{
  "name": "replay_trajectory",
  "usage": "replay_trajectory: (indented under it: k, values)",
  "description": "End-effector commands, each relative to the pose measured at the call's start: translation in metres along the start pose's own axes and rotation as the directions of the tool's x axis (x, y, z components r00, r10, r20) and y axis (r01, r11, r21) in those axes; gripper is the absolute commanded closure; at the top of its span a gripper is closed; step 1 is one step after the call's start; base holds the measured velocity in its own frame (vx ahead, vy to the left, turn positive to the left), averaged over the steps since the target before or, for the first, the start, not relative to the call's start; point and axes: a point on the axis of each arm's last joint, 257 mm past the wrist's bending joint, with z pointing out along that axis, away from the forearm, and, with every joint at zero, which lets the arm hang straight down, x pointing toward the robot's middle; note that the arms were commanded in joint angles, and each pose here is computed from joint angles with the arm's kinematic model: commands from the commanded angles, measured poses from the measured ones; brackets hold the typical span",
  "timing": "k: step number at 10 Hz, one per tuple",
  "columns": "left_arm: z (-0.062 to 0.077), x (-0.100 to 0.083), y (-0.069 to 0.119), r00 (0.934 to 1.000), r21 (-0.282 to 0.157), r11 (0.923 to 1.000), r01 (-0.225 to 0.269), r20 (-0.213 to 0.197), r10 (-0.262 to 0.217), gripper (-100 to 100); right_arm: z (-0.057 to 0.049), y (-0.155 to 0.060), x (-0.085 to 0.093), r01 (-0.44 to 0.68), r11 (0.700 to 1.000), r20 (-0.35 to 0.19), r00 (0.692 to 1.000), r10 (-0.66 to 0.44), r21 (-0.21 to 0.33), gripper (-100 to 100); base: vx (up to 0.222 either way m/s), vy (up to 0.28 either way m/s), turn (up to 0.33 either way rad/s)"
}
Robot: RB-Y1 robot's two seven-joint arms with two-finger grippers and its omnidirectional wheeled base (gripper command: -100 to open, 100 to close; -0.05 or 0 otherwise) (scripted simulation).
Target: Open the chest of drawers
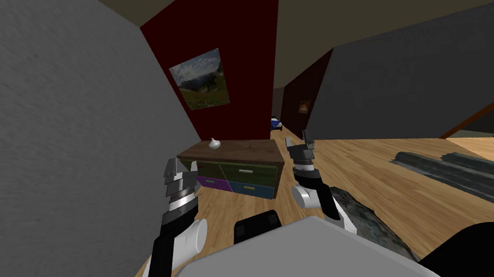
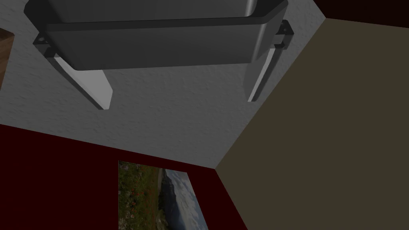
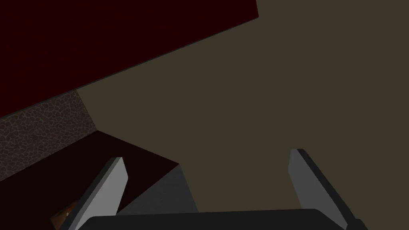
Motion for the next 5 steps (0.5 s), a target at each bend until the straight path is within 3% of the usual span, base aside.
replay_trajectory:
  k: [1,5]
  values:
    - [0.0,0.0,0.0,1.0,0.0,1.0,0.0,0.0,0.0,0,0.0,0.0,0.0,0.0,1.0,0.0,1.0,0.0,0.0,0,0.0,0.0,0.0]
    - [0.0,0.0,-0.0001,1.0,0.0,1.0,0.0,0.0,0.0,0,0.0,0.0001,0.0,0.0,1.0,0.0,1.0,0.0,0.0,0,0.0,0.0,0.0]
